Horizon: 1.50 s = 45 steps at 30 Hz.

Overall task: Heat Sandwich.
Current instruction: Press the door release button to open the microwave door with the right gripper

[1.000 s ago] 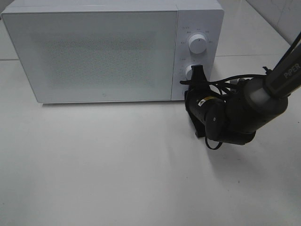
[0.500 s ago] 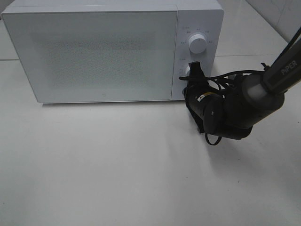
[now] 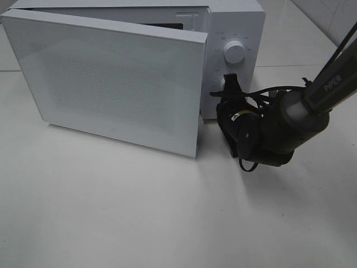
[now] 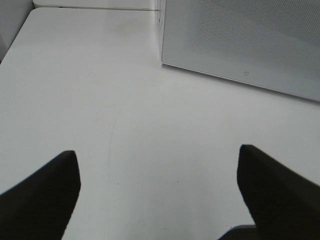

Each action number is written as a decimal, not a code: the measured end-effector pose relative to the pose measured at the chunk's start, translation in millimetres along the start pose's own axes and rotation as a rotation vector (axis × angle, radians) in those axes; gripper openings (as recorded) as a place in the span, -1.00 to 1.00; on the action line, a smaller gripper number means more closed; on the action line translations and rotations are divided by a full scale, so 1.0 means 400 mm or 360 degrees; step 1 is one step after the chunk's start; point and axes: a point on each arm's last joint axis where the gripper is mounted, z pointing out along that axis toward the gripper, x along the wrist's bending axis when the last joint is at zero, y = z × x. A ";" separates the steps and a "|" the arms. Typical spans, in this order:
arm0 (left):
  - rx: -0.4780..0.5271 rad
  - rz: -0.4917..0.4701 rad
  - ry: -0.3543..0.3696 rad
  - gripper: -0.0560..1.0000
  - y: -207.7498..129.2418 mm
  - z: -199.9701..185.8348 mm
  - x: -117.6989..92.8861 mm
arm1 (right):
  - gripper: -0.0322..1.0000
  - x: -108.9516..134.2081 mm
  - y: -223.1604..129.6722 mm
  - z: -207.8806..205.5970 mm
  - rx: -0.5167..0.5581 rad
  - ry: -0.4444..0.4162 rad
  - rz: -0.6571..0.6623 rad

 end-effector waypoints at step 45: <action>0.0000 0.0000 0.0000 0.63 0.000 0.000 0.000 | -0.89 0.001 0.004 -0.013 0.0029 0.0034 -0.0088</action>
